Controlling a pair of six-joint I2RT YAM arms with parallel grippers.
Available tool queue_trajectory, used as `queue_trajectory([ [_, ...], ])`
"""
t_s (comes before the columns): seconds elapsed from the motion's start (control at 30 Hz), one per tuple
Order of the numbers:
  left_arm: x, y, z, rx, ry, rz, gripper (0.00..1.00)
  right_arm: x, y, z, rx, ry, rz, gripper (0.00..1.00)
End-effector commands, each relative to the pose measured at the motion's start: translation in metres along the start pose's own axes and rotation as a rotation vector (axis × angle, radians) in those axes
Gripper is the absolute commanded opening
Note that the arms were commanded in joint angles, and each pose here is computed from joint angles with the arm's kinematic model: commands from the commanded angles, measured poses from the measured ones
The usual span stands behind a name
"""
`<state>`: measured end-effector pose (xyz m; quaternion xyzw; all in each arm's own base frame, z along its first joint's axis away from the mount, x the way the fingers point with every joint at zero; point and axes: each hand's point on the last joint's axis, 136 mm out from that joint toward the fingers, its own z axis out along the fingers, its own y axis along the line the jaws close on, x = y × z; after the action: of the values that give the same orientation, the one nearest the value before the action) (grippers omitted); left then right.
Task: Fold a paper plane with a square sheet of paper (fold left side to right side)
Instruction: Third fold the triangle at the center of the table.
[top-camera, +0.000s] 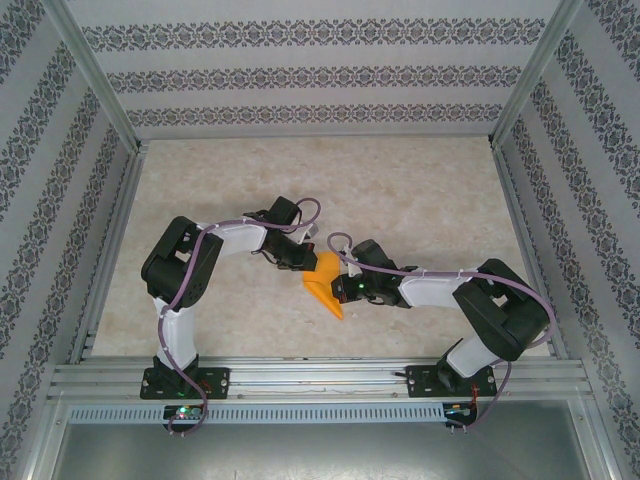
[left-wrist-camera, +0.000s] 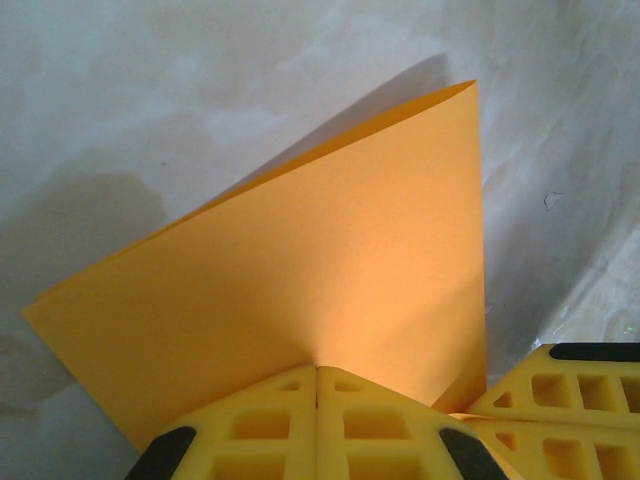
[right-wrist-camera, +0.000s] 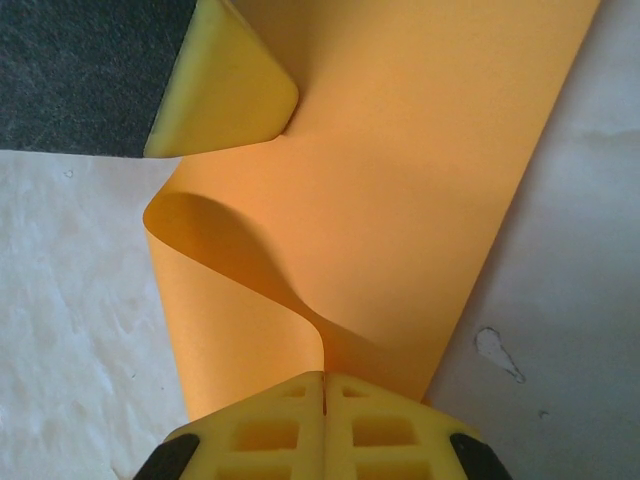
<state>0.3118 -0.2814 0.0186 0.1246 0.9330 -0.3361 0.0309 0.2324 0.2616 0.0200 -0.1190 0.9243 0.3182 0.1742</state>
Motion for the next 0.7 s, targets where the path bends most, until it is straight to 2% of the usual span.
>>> queue_trajectory([
  [0.0, 0.023, 0.018, 0.018, -0.073, 0.082, -0.02, 0.0, 0.0, 0.006, 0.004, -0.012, 0.015, -0.024, 0.0],
  [0.23, 0.02, 0.014, 0.016, -0.062, 0.069, -0.018, 0.0, 0.012, -0.004, 0.011, 0.011, 0.056, 0.001, 0.0],
  [0.43, 0.002, -0.001, 0.003, -0.043, 0.02, 0.006, 0.12, 0.021, -0.011, 0.013, 0.03, 0.077, 0.022, 0.0],
  [0.67, -0.029, -0.015, -0.038, -0.051, -0.108, 0.037, 0.19, 0.024, -0.015, 0.012, 0.044, 0.081, 0.029, 0.0],
])
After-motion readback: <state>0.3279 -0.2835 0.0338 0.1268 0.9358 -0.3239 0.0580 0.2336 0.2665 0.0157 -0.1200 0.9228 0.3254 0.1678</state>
